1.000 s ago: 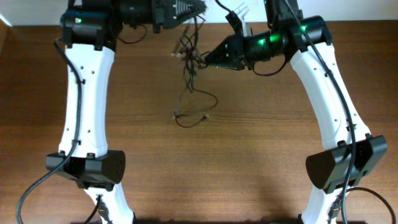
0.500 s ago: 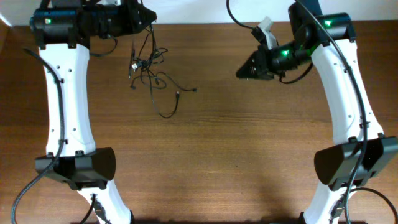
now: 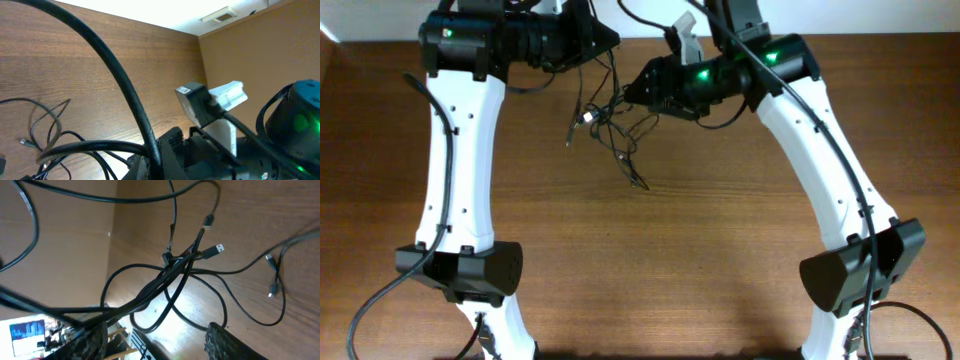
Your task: Untangle cables
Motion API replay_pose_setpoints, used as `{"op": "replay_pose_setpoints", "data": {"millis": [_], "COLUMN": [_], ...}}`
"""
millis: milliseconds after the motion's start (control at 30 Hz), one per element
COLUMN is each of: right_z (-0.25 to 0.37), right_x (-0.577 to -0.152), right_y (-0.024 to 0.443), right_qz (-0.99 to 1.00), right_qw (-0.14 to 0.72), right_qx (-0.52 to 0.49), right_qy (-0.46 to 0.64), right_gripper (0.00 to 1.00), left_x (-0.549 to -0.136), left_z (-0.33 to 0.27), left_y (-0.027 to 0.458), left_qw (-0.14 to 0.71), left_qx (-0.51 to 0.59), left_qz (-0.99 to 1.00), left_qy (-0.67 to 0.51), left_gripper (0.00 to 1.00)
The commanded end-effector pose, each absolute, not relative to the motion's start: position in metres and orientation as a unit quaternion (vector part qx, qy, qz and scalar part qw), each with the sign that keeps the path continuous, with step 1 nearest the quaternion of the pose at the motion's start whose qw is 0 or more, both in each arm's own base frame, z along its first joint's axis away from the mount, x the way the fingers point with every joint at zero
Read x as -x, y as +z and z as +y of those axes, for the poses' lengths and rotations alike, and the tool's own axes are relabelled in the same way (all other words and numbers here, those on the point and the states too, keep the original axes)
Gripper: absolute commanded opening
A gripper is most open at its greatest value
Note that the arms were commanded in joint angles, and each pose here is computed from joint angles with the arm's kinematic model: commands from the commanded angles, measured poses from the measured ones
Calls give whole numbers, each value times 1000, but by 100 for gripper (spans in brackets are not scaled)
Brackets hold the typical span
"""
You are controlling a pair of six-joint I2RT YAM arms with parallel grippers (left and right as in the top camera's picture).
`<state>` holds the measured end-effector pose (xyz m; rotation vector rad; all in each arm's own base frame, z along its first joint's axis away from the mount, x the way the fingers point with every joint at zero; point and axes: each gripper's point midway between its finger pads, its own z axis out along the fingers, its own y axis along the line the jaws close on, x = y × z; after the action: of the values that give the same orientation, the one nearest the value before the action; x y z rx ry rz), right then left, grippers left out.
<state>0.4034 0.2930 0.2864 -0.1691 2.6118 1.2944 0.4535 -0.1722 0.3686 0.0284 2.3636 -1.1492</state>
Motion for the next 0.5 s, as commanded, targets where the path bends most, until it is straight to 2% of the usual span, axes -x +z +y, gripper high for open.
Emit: {"op": "replay_pose_setpoints", "data": {"millis": [0, 100, 333, 467], "right_z": [296, 292, 305, 311], "right_x": [-407, -413, -417, -419], "right_y": [279, 276, 246, 241], "right_qz": [903, 909, 917, 916], "right_qw": [115, 123, 86, 82], "right_qx": [21, -3, -28, -33], "right_qy": [413, 398, 389, 391], "right_gripper": [63, 62, 44, 40], "left_x": [-453, -453, -454, -454], "left_z": [-173, -173, -175, -176], "left_y": [373, 373, 377, 377], "left_qw": [254, 252, 253, 253], "left_qx": [-9, -4, -6, -6], "left_qz": [866, 865, 860, 860], "left_qy": [-431, -433, -442, -443], "left_gripper": [0, 0, 0, 0]}}
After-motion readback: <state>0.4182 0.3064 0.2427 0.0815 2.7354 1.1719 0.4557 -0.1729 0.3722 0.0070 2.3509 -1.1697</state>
